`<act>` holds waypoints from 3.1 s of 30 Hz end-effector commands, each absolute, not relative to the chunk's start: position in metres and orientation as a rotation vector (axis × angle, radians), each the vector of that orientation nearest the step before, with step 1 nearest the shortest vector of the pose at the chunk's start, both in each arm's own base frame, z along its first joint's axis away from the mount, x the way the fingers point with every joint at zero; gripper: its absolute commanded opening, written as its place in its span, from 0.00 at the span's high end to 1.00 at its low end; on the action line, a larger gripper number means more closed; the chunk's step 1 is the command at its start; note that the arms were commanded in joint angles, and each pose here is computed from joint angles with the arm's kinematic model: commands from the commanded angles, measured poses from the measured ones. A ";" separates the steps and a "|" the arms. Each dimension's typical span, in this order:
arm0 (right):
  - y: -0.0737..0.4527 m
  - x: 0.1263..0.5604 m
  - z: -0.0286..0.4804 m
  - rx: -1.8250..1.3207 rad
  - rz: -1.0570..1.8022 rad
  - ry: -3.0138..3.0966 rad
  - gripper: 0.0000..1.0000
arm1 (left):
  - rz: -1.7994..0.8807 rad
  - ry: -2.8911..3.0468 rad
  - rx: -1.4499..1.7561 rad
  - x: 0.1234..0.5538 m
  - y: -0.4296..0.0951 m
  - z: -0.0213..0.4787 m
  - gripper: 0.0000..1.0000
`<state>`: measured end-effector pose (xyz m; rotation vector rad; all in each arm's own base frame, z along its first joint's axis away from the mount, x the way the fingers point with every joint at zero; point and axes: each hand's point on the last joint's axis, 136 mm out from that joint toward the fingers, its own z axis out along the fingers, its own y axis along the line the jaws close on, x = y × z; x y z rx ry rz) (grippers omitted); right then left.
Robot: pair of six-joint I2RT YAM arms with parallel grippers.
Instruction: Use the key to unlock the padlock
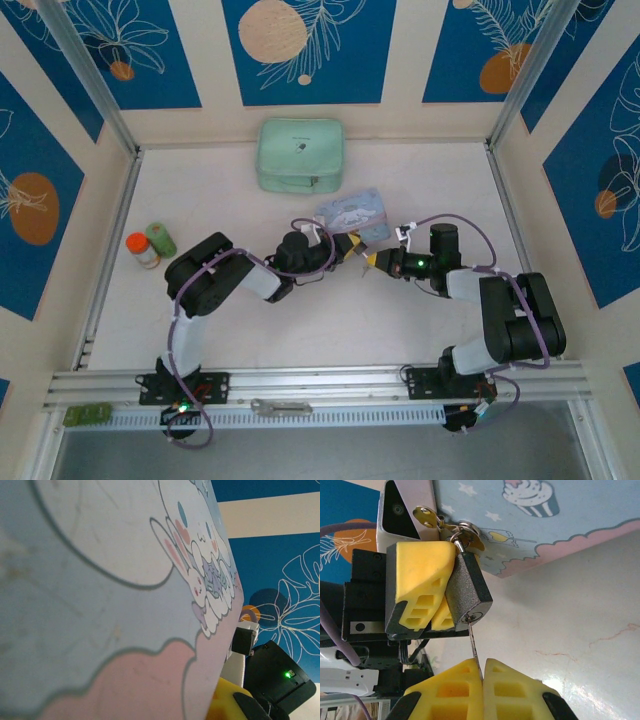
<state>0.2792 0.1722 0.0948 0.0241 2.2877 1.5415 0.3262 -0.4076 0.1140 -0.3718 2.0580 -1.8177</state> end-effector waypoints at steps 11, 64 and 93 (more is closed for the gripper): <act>0.170 0.296 0.114 0.021 1.504 2.230 1.00 | -1.979 1.937 -0.213 0.306 -0.425 0.162 1.00; 0.165 0.363 0.143 0.124 1.501 2.288 1.00 | -2.161 1.946 0.152 0.245 -0.446 0.192 1.00; 0.195 0.380 0.139 -0.014 1.140 2.232 1.00 | -2.251 1.907 0.216 0.230 -0.457 0.204 1.00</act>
